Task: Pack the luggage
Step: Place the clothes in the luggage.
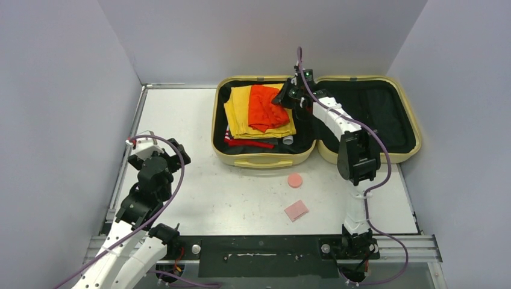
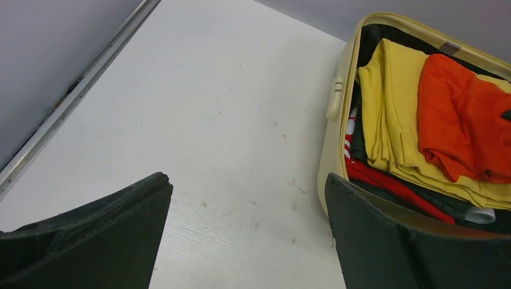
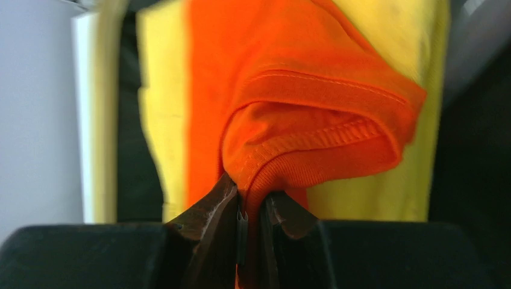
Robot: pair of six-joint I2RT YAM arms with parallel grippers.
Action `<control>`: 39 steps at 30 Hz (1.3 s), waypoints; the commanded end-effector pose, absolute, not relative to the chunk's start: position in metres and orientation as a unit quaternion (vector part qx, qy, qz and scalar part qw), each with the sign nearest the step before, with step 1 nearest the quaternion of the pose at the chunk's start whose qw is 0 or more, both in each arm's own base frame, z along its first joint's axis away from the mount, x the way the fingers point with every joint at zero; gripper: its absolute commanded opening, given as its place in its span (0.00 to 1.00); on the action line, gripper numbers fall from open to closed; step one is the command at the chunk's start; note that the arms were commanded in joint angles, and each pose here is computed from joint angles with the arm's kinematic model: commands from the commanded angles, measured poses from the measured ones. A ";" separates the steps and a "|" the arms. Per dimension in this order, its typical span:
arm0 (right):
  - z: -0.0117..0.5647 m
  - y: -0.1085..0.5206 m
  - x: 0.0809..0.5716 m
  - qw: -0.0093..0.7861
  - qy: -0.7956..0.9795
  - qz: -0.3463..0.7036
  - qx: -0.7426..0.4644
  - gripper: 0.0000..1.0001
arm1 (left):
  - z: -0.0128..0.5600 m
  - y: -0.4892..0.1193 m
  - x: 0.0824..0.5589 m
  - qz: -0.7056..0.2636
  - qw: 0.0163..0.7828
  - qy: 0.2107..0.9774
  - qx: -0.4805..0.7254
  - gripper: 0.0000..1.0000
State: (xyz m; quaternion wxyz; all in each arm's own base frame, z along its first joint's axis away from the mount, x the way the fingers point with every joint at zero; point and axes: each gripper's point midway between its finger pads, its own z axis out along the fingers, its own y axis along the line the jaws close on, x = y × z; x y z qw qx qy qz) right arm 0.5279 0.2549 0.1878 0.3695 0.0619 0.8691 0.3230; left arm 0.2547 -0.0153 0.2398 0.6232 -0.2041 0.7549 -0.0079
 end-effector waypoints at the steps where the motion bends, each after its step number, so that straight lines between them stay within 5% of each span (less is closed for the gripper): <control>1: 0.172 0.241 0.526 0.360 0.877 0.309 0.077 0.00 | 0.249 -0.022 0.259 -0.023 0.631 0.750 -0.196 0.96; 12: 0.167 0.182 0.531 0.395 0.898 0.170 0.093 0.01 | 0.250 -0.023 0.259 -0.026 0.633 0.749 -0.194 0.96; 14: 0.165 0.174 0.532 0.395 0.902 0.149 0.094 0.15 | 0.251 -0.024 0.260 -0.028 0.633 0.749 -0.194 0.96; 17: 0.168 0.165 0.531 0.400 0.903 0.125 0.099 0.56 | 0.250 -0.025 0.260 -0.029 0.632 0.750 -0.192 0.96; 21: 0.197 0.169 0.529 0.434 0.889 0.106 0.098 0.75 | 0.249 -0.026 0.261 -0.030 0.631 0.751 -0.190 0.96; 30: 0.272 0.263 0.506 0.515 0.852 0.097 0.000 0.78 | 0.248 -0.026 0.261 -0.027 0.629 0.753 -0.189 0.96; 39: 0.223 0.327 0.506 0.485 0.865 0.113 -0.064 0.73 | 0.247 -0.026 0.261 -0.026 0.627 0.755 -0.189 0.96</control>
